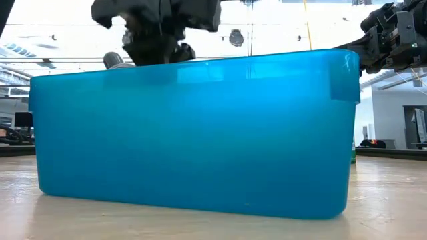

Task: Pick & Place food coloring
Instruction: Put the small yellow coloring bottle into the blue bin

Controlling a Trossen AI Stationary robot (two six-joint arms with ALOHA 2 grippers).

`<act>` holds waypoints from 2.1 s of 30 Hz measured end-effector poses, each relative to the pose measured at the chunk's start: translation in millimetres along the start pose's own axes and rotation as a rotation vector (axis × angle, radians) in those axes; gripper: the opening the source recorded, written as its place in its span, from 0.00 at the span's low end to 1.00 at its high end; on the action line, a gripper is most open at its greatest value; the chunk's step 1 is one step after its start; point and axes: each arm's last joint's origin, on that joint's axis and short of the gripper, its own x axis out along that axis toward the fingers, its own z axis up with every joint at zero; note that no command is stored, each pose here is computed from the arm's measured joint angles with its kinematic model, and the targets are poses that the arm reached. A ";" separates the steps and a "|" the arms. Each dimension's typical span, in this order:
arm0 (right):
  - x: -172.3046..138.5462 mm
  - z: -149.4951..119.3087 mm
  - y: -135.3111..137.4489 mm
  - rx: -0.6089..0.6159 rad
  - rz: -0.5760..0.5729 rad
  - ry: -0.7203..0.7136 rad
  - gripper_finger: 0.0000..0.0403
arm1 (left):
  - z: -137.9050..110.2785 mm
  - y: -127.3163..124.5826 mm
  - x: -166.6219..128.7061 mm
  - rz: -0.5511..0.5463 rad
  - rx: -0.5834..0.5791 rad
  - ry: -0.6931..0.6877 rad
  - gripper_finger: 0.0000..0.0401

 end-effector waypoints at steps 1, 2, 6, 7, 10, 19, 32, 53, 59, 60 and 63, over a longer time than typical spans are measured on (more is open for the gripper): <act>0.0 0.0 0.0 0.000 0.000 0.000 0.40 | 2.1 -2.8 -4.0 -0.002 0.008 -0.014 0.16; 0.0 0.0 0.0 0.000 0.000 0.000 0.40 | 4.3 -5.3 -7.9 -0.004 0.014 -0.029 0.16; 0.0 0.0 0.0 0.000 0.000 0.000 0.40 | 9.6 -18.0 -19.7 -0.020 0.044 -0.073 0.16; 0.0 0.0 0.0 0.000 0.000 0.000 0.40 | 11.0 -21.0 -21.6 -0.030 0.052 -0.088 0.16; 0.0 0.0 0.0 0.000 0.000 0.000 0.40 | 11.5 -30.4 -23.2 -0.061 0.073 -0.103 0.16; 0.0 0.0 0.0 0.000 0.000 0.000 0.40 | 12.6 -44.2 -4.5 -0.156 0.083 -0.178 0.16; 0.0 -0.1 0.0 0.000 0.000 0.001 0.40 | 0.7 -23.7 32.7 -0.126 0.003 -0.154 0.16; 0.0 -0.1 0.0 0.000 0.000 0.001 0.40 | -6.9 -21.3 46.4 -0.152 -0.039 -0.135 0.15; 0.0 -0.1 0.0 0.000 0.000 0.001 0.40 | -6.9 -21.3 46.4 -0.152 -0.050 -0.133 0.15; 0.0 -0.1 0.0 0.000 0.000 0.001 0.40 | -6.9 -21.3 46.4 -0.152 -0.051 -0.133 0.15; 0.0 -0.1 0.0 0.000 0.000 0.001 0.40 | -6.9 -21.3 46.5 -0.152 -0.055 -0.132 0.15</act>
